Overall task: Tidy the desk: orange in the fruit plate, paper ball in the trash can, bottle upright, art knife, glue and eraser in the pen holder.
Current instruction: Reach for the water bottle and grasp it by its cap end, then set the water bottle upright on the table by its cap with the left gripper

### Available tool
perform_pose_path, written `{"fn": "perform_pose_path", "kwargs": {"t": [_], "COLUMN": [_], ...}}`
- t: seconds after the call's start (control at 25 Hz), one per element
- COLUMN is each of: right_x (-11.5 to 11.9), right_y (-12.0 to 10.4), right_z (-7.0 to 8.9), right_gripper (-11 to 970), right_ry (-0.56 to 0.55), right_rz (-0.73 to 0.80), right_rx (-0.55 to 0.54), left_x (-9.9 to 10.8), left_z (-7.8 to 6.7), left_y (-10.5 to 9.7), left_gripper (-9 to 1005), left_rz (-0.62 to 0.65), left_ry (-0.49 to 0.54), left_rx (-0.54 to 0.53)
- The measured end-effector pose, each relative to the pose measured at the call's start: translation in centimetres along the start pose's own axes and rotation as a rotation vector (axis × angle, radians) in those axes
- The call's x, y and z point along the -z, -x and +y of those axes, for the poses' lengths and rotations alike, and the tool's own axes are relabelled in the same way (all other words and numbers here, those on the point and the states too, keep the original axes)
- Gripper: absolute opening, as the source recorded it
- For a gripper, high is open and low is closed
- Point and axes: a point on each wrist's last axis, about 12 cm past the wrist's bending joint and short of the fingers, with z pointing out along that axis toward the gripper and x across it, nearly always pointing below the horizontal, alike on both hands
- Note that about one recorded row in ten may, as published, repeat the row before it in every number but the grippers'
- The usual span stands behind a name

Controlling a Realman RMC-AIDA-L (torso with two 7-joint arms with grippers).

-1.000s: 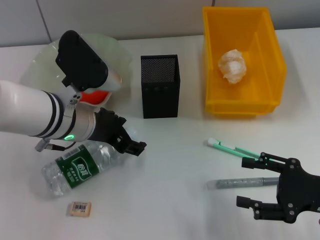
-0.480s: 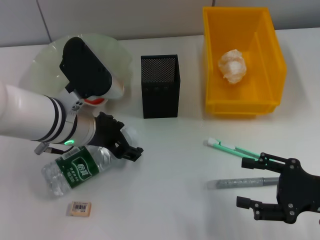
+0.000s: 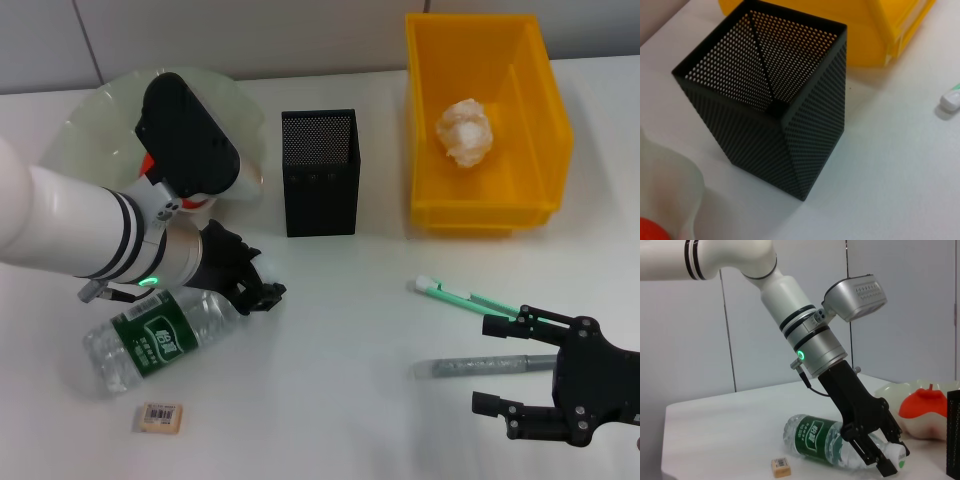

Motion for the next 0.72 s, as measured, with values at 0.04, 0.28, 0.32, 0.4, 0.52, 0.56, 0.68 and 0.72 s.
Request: {"fn": "perform_pose_path", "kwargs": {"t": [0.04, 0.28, 0.32, 0.4, 0.52, 0.56, 0.68, 0.72], "right_x": [0.0, 0.0, 0.0, 0.0, 0.0, 0.0, 0.0, 0.1], "right_y": [0.0, 0.0, 0.0, 0.0, 0.0, 0.0, 0.0, 0.0], "right_z": [0.0, 0.0, 0.0, 0.0, -0.1, -0.1, -0.1, -0.1], "right_gripper": [802, 802, 802, 802, 802, 802, 802, 802], "right_ry": [0.000, -0.003, -0.003, -0.004, -0.005, -0.005, -0.007, -0.007], "right_rz": [0.000, 0.002, 0.002, 0.001, 0.000, 0.000, -0.001, -0.002], "right_rx": [0.000, -0.007, -0.007, -0.007, -0.006, -0.007, -0.009, -0.010], "left_x": [0.0, 0.0, 0.0, 0.3, 0.6, 1.4, 1.8, 2.4], "left_z": [0.0, 0.0, 0.0, 0.0, -0.2, -0.6, -0.7, -0.8], "left_y": [0.0, 0.3, 0.5, 0.8, 1.2, 1.8, 2.0, 2.2], "left_gripper": [683, 555, 500, 445, 445, 445, 445, 445], "left_rz": [0.001, -0.002, -0.005, -0.016, -0.030, -0.048, -0.057, -0.072], "left_ry": [0.000, 0.003, 0.003, 0.004, 0.003, -0.005, -0.005, -0.003], "left_rx": [-0.006, -0.021, -0.022, -0.027, -0.035, -0.050, -0.055, -0.059]}}
